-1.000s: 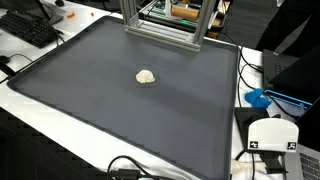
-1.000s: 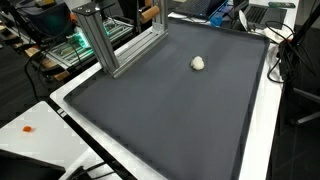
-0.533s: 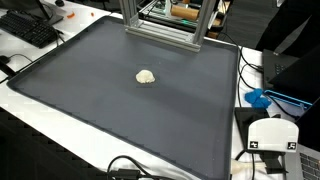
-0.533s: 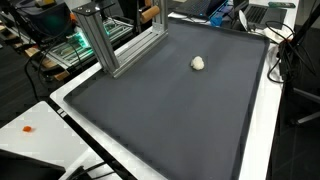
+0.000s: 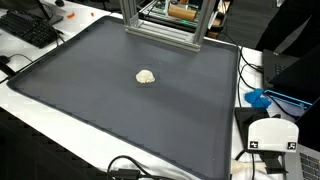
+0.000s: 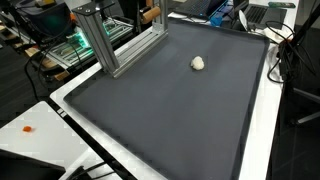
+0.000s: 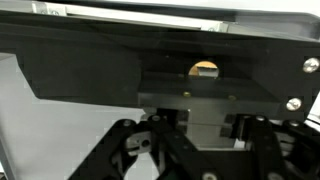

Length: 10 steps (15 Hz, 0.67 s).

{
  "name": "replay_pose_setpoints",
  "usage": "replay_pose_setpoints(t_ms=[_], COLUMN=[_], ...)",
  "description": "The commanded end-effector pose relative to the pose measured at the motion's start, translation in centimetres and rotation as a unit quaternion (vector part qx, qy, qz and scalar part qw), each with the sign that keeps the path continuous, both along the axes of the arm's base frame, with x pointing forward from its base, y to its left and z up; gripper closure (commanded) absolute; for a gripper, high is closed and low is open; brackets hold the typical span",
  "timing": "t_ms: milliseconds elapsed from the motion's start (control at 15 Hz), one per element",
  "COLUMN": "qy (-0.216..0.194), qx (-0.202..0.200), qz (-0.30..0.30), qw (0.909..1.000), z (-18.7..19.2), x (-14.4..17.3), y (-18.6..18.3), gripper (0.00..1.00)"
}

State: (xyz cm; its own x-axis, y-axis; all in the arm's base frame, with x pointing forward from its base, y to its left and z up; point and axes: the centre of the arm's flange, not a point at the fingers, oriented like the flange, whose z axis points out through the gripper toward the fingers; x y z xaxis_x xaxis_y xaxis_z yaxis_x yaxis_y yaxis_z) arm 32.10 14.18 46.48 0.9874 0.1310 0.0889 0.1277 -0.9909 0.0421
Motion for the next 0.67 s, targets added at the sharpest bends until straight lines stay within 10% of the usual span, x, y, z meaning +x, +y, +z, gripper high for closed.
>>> replay_pose_setpoints(t_ms=[0, 600], qy=[-0.007, -0.051], qx=[-0.007, -0.005], qz=[-0.002, 0.054], qw=[1.0000, 0.9973], z=[1.2, 4.2], x=[2.0, 7.1], y=[-0.2, -0.1], gripper=[0.65, 0.65])
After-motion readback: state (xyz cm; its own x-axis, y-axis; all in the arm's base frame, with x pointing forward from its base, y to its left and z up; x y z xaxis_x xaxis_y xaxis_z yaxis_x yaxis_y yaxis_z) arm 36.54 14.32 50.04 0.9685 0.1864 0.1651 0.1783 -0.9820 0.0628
